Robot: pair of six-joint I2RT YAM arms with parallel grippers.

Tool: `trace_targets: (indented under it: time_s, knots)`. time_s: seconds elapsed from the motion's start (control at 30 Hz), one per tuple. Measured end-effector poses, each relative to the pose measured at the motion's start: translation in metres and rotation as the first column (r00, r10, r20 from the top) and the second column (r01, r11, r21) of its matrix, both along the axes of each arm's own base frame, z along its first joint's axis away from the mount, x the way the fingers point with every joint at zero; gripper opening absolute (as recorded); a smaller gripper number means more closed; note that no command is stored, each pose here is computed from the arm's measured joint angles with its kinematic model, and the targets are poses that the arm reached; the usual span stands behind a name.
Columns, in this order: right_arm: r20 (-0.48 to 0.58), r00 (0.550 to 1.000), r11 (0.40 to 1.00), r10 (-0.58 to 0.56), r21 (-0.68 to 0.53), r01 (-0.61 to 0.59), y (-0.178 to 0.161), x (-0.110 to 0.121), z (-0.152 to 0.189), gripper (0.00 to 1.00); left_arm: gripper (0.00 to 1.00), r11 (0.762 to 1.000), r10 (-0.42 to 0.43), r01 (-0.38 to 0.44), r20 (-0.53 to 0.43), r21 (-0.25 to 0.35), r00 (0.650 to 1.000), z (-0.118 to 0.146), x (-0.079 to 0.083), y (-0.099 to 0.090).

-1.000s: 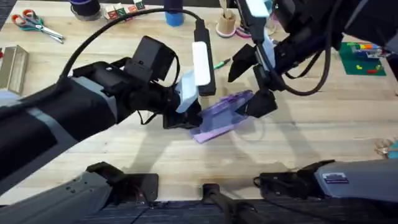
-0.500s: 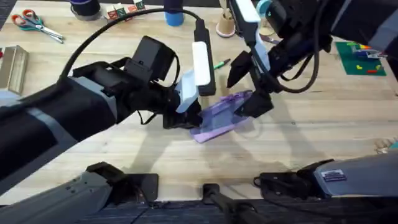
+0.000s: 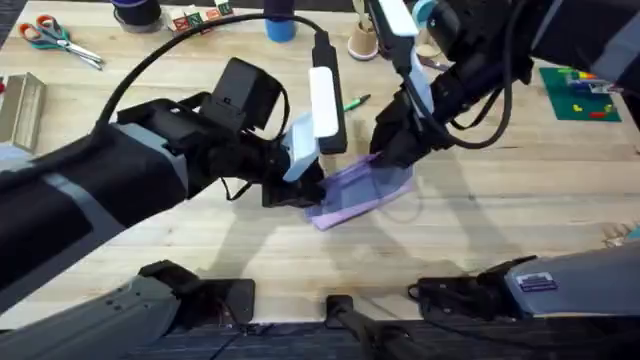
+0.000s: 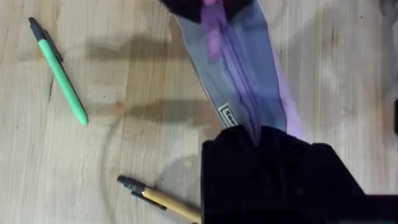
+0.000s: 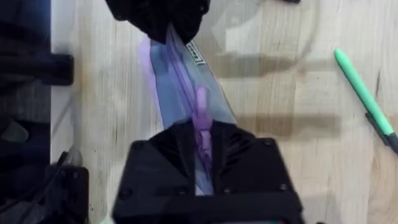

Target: Unzip the bag, pick up the pens from the table one at a time and place them inside, then zip the bag closed.

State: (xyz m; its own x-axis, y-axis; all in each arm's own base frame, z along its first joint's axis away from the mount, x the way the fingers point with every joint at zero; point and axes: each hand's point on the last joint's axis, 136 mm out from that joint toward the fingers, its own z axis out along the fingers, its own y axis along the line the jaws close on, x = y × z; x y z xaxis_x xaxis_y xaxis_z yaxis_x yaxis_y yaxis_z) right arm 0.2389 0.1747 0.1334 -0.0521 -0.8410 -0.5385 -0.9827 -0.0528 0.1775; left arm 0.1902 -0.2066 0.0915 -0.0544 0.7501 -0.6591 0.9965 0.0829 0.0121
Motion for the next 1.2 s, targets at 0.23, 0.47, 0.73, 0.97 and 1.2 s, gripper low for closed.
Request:
trace_targets:
  time_s: [0.23,0.47,0.73,0.97,1.2]
  knots:
    - [0.0,1.0,1.0,0.0,0.0,0.0,0.0,0.0,0.0,0.033,0.042,1.0,0.0,0.0,0.0,-0.001,1.0,0.0,0.0,0.0]
    - [0.0,1.0,1.0,0.0,0.001,0.0,0.0,0.0,0.0,0.033,0.042,1.0,0.0,0.0,0.0,-0.001,1.0,0.0,0.0,0.0]
    - [0.0,1.0,1.0,-0.008,0.022,0.008,0.002,-0.002,0.007,0.032,0.042,1.0,-0.001,0.001,-0.002,-0.001,1.0,0.0,0.0,0.0]
    - [-0.011,1.0,0.999,-0.014,0.045,0.015,0.005,-0.005,0.013,0.032,0.042,1.0,-0.001,0.001,-0.003,-0.001,1.0,0.0,-0.001,0.0]
    - [-0.02,1.0,0.997,0.009,0.08,-0.007,0.015,-0.01,0.017,0.032,0.042,1.0,-0.001,0.001,-0.006,0.001,1.0,0.0,-0.001,0.0]
